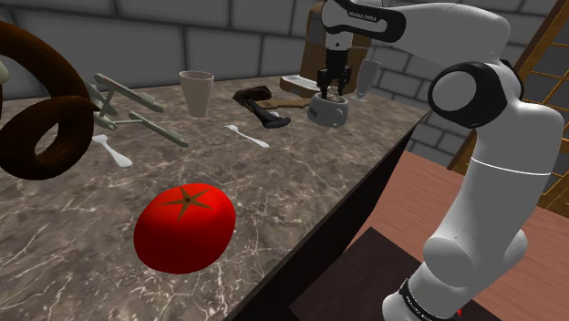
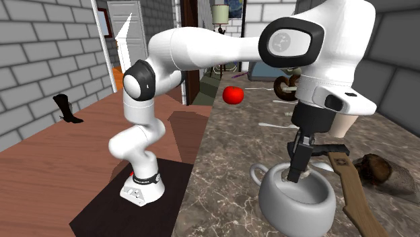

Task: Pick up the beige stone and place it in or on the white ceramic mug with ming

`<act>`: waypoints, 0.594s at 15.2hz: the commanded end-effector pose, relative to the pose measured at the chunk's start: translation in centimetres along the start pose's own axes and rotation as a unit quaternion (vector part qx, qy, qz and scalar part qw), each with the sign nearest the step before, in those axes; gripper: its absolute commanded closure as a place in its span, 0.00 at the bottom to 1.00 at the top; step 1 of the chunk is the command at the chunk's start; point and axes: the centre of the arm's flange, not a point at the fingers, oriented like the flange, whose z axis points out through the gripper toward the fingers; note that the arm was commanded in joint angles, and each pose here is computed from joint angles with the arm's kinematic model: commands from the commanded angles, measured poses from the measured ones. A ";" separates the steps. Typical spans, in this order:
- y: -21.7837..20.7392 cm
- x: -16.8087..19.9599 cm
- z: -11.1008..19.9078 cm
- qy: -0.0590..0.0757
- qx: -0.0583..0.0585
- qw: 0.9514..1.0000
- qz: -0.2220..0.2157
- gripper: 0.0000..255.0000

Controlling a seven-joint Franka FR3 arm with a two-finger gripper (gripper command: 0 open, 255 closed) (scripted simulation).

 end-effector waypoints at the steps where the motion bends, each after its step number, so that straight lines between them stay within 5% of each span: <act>1: 0.0 0.0 0.0 0.000 0.000 1.000 0.000 0.00; 6: 0.0 0.0 0.0 0.000 0.000 1.000 0.000 0.00; 9: 0.0 0.0 -4.0 0.000 0.000 1.000 0.000 0.00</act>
